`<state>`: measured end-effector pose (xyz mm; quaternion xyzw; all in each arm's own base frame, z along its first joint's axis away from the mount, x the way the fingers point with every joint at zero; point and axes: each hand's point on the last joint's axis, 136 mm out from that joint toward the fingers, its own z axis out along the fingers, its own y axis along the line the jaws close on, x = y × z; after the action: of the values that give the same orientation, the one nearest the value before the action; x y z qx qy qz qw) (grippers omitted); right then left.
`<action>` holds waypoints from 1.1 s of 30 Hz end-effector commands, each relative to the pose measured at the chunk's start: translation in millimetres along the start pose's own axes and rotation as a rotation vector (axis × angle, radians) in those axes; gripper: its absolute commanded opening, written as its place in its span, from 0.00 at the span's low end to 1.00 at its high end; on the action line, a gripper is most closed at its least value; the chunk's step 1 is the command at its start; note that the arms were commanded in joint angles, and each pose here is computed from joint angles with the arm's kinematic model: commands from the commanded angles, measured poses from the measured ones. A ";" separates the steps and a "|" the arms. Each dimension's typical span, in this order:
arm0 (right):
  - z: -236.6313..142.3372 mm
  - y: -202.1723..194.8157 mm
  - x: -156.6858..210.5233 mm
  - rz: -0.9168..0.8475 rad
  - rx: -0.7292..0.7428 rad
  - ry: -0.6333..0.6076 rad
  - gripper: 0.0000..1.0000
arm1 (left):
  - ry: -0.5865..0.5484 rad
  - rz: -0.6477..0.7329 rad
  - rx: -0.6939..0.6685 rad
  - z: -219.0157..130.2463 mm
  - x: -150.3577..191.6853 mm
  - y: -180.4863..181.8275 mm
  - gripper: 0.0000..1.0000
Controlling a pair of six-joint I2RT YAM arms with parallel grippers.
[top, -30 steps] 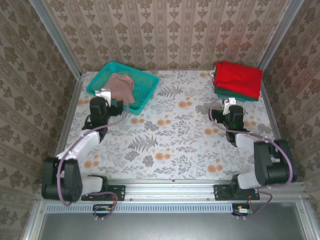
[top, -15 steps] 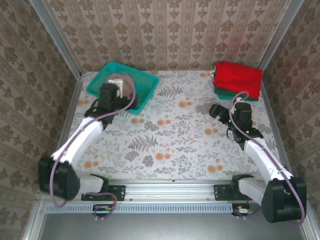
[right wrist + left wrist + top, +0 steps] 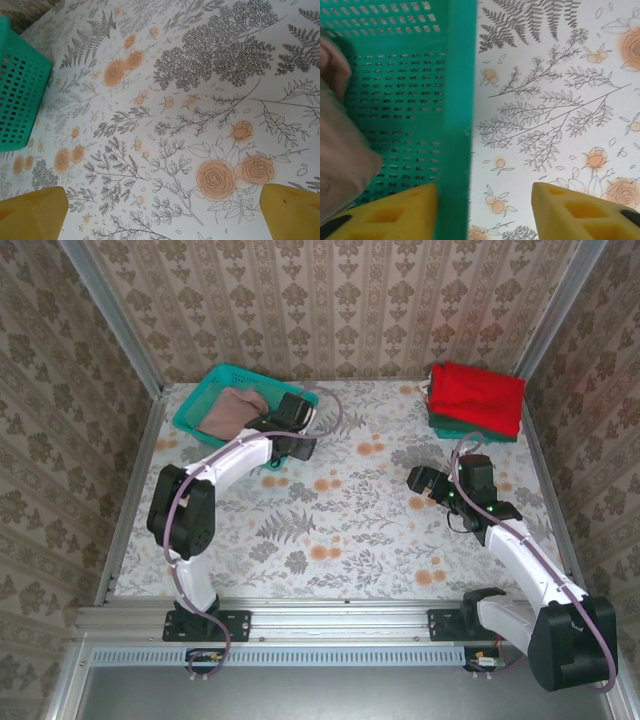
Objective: Fold and stack the t-shirts
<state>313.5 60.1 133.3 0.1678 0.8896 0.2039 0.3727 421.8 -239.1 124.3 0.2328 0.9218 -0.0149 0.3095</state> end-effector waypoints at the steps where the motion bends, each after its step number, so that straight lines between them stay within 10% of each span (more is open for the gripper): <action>1: -4.5 -1.7 7.4 -0.007 0.012 0.028 1.00 | 0.136 0.024 0.001 -5.0 53.9 1.6 0.39; 10: -5.4 1.4 13.1 0.002 -0.005 0.057 1.00 | 0.136 -0.137 -0.115 -60.9 113.3 60.5 0.42; 13: -6.0 0.9 15.7 -0.005 -0.004 0.070 1.00 | 0.104 -0.305 -0.175 -84.1 128.8 101.9 0.70; 16: -8.1 1.8 17.8 -0.015 -0.002 0.083 1.00 | 0.061 -0.434 -0.214 -109.4 136.0 122.1 0.71; 24: -8.4 2.8 17.6 -0.021 -0.008 0.077 1.00 | -0.210 -0.513 -0.011 -133.7 45.1 48.8 0.86; 33: -9.0 -3.0 30.9 -0.034 0.005 0.116 1.00 | -0.045 -0.494 -0.135 -26.8 -36.4 19.1 0.79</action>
<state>296.4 66.1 122.8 0.1581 0.9054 0.2055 0.3362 424.4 -244.8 184.6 0.0167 0.9323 -0.0844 0.3513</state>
